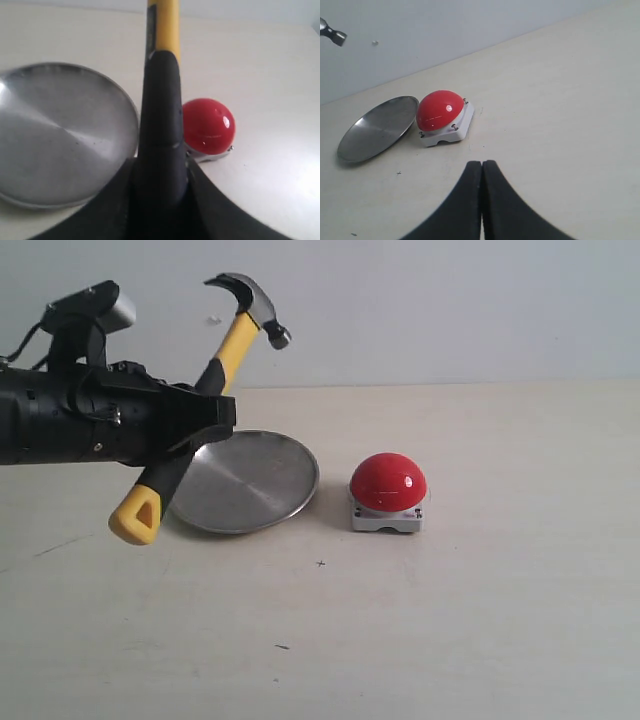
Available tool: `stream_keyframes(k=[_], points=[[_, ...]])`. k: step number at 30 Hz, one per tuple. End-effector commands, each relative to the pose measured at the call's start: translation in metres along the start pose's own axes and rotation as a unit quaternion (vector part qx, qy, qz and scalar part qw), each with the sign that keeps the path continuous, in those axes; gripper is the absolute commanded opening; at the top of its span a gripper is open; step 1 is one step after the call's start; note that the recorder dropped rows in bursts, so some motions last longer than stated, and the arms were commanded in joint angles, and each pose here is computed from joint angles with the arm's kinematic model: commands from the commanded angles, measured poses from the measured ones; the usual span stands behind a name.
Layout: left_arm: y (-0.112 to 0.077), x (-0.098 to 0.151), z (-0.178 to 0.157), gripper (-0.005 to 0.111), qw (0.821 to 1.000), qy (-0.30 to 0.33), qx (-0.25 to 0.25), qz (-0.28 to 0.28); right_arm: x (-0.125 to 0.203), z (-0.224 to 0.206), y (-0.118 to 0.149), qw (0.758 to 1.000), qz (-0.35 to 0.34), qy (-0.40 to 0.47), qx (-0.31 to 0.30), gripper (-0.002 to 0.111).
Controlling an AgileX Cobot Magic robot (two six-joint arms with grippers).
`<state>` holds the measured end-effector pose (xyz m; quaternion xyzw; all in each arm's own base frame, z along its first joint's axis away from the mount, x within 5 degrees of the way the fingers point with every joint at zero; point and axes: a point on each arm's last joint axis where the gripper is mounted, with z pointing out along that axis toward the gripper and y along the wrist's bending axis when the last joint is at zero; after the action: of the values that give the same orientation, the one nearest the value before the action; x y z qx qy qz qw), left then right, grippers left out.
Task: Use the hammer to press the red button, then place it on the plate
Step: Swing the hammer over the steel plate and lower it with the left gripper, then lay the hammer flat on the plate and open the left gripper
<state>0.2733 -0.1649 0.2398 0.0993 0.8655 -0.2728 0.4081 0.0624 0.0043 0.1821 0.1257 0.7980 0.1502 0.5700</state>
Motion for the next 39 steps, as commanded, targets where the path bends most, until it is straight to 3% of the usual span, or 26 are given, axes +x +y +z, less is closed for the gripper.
stream_keyframes(k=[1,4,10,24,32,39], points=[[0.023,-0.006,0.017,0.000,0.999,0.015,0.036,-0.032,0.001,0.000,0.000,1.000,-0.003,-0.002,-0.002,0.000],[0.037,-0.002,0.030,0.000,0.998,0.031,0.043,-0.016,0.001,0.000,0.000,1.000,-0.003,-0.002,-0.002,0.000],[0.048,0.000,0.057,0.000,0.997,0.050,0.061,-0.013,0.001,0.000,0.000,1.000,-0.003,-0.002,-0.002,0.000],[0.072,0.016,0.104,0.000,0.996,0.087,0.028,-0.016,0.001,0.000,0.000,1.000,-0.003,-0.002,-0.002,0.000],[0.081,0.016,0.115,0.000,0.995,0.087,-0.004,-0.041,0.001,0.000,0.000,1.000,-0.003,-0.002,-0.002,0.000],[0.073,0.006,0.119,0.000,0.997,0.073,-0.006,-0.031,0.001,0.000,0.000,1.000,-0.003,-0.002,-0.002,0.000]])
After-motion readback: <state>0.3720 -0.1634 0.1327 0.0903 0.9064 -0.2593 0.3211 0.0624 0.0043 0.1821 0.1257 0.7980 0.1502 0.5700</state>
